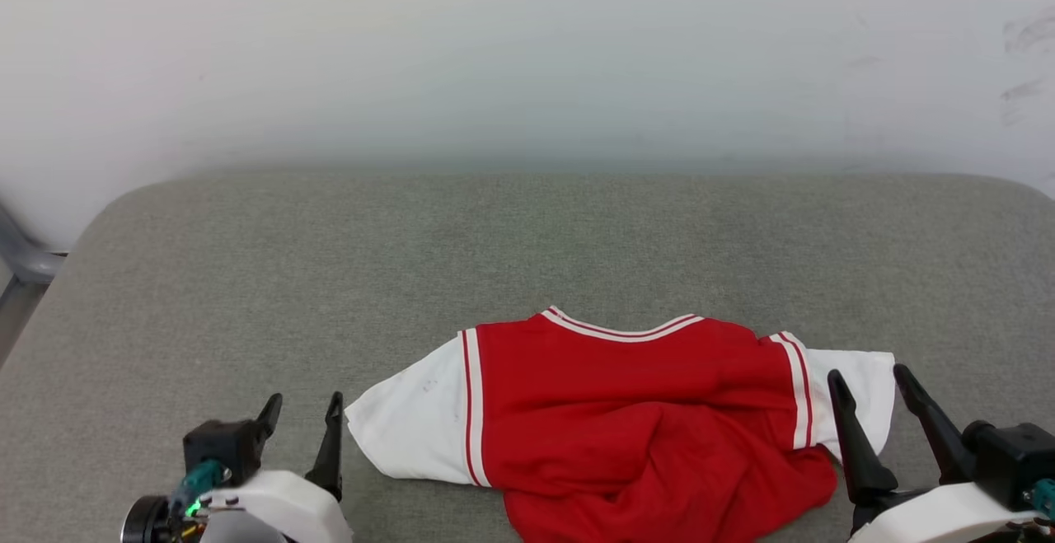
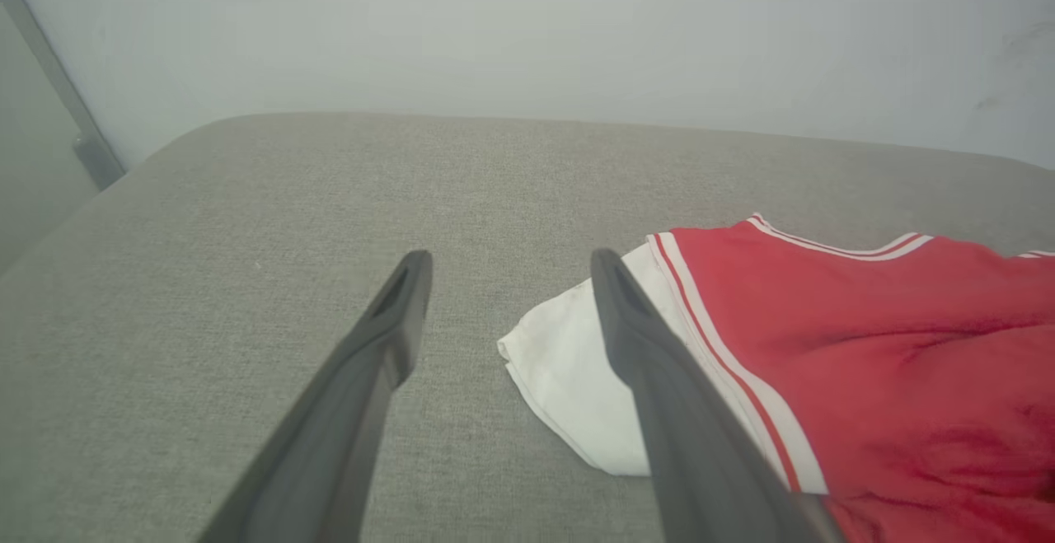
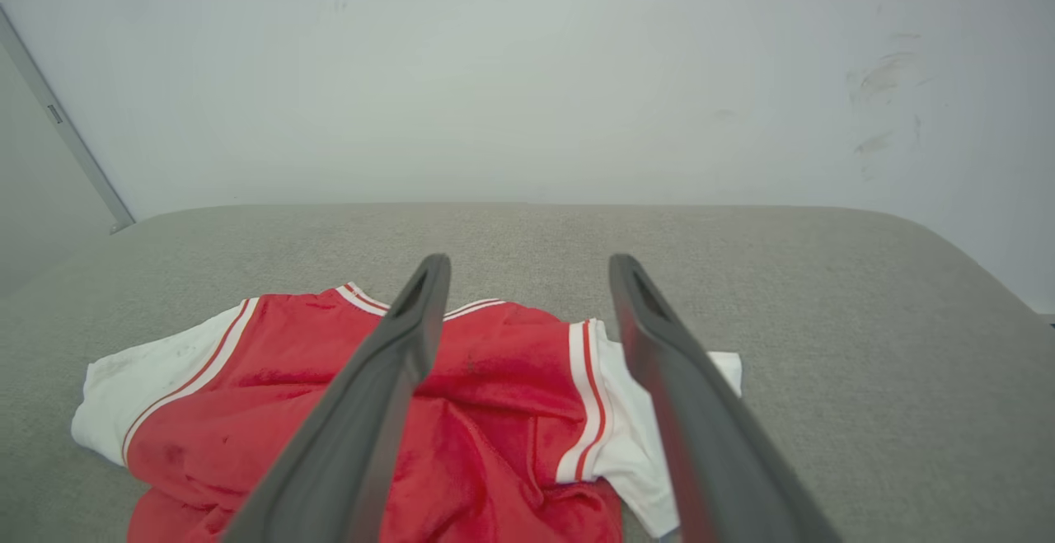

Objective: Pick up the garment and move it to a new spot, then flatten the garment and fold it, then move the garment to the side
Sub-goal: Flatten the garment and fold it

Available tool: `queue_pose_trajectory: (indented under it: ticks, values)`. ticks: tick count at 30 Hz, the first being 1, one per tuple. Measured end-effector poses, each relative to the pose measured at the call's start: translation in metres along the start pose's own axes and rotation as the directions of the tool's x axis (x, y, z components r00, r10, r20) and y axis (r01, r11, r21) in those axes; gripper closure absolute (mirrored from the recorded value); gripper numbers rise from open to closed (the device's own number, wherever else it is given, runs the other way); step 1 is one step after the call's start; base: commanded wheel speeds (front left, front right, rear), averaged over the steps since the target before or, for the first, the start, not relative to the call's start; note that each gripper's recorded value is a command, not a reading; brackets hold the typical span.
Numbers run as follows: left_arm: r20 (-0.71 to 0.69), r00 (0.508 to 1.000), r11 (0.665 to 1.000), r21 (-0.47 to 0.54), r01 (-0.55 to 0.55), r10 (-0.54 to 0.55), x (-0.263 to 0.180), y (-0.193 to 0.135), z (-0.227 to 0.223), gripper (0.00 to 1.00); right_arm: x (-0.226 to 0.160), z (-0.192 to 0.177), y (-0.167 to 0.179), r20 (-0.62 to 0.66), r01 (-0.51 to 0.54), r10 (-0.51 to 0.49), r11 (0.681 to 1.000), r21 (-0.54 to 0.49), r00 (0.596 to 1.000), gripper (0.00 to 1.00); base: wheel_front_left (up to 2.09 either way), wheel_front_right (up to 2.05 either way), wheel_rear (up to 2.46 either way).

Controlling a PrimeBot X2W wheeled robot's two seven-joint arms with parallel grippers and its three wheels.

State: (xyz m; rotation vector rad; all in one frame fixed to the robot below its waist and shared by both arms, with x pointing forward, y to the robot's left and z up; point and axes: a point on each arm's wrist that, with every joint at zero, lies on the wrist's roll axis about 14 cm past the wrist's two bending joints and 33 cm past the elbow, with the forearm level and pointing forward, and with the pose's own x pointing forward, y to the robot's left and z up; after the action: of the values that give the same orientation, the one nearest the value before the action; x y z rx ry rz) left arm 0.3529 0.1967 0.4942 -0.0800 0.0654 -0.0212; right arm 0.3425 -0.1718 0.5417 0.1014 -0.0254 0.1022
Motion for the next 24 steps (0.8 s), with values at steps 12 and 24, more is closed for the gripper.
queue_pose_trajectory:
  ticks: [12, 24]
  values:
    - [-0.499, 0.847, 0.982, -0.099, 0.158, -0.186, 0.054, -0.002, -0.05, 0.0, 0.018, -0.012, -0.003, -0.045, 0.009, -0.007, 0.999, 0.042, 0.999, 0.0, 0.0, 0.0, 0.0]
    - [-0.753, 0.609, 0.968, -0.179, 0.174, -0.249, 0.053, -0.014, -0.124, 0.0, 0.033, -0.043, -0.018, -0.116, 0.055, -0.048, 0.997, 0.058, 0.992, 0.0, 0.0, 0.0, 0.0]
